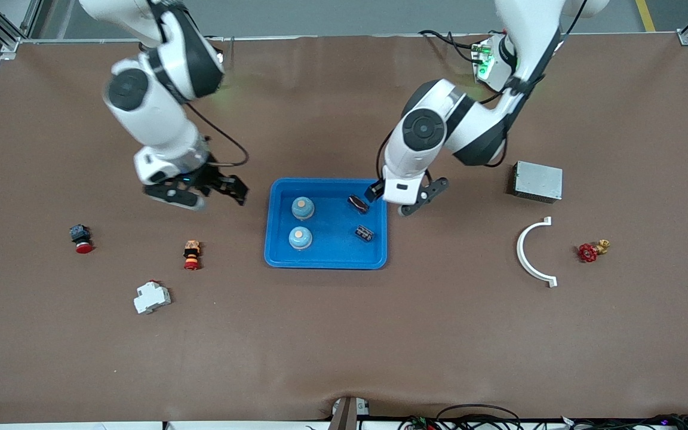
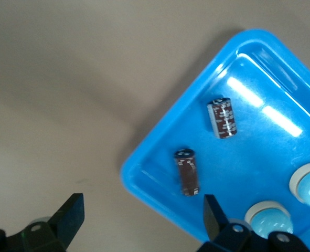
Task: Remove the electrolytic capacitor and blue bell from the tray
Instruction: 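Grasp a capacitor with the left gripper while the right gripper grasps a bell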
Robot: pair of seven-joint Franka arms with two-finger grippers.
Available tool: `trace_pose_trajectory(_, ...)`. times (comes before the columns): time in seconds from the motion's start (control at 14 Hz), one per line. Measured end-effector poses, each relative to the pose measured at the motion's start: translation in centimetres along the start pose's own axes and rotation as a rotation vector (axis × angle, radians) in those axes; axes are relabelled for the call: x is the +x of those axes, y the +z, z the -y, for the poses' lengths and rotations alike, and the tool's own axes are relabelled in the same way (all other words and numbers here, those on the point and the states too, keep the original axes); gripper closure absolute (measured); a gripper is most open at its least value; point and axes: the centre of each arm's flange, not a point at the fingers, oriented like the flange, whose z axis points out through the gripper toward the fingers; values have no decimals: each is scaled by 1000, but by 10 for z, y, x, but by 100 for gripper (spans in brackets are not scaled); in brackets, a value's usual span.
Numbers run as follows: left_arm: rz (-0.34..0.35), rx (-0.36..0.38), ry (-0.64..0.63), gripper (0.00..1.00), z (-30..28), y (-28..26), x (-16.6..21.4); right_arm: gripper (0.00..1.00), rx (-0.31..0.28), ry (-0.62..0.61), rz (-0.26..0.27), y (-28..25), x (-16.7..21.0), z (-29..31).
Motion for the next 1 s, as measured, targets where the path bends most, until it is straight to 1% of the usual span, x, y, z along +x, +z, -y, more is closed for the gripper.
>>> trace_pose_trajectory(0.07, 2, -22, -41, 0, -6, 17, -4, 0, 0, 20, 9, 24, -14, 14)
trace_pose_trajectory(0.21, 1, -62, -91, 0, -15, 46, -11, 0, -21, 24, 36, 61, -34, 29)
trace_pose_trajectory(0.36, -10, -91, -123, 1, -24, 67, -14, 0, -42, 8, 57, 80, -44, 33)
trace_pose_trajectory(0.43, -14, -91, -127, 2, -27, 76, -14, 0, -49, 2, 64, 85, -49, 36)
trace_pose_trajectory(0.5, -14, -87, -126, 13, -29, 85, -15, 0, -56, 4, 70, 90, -54, 38)
trace_pose_trajectory(0.57, -13, -85, -123, 20, -31, 93, -17, 0, -63, 12, 76, 95, -59, 40)
trace_pose_trajectory(0.79, -7, -73, -122, 25, -31, 110, -23, 0, -90, 29, 90, 120, -79, 54)
trace_pose_trajectory(0.86, -6, -68, -126, 25, -31, 114, -27, 0, -94, 35, 79, 130, -84, 59)
trace_pose_trajectory(0.93, -6, -63, -131, 30, -31, 117, -29, 0, -96, 44, 63, 141, -88, 64)
trace_pose_trajectory(1.0, -7, -60, -132, 39, -30, 119, -30, 0, -102, 55, 49, 152, -91, 68)
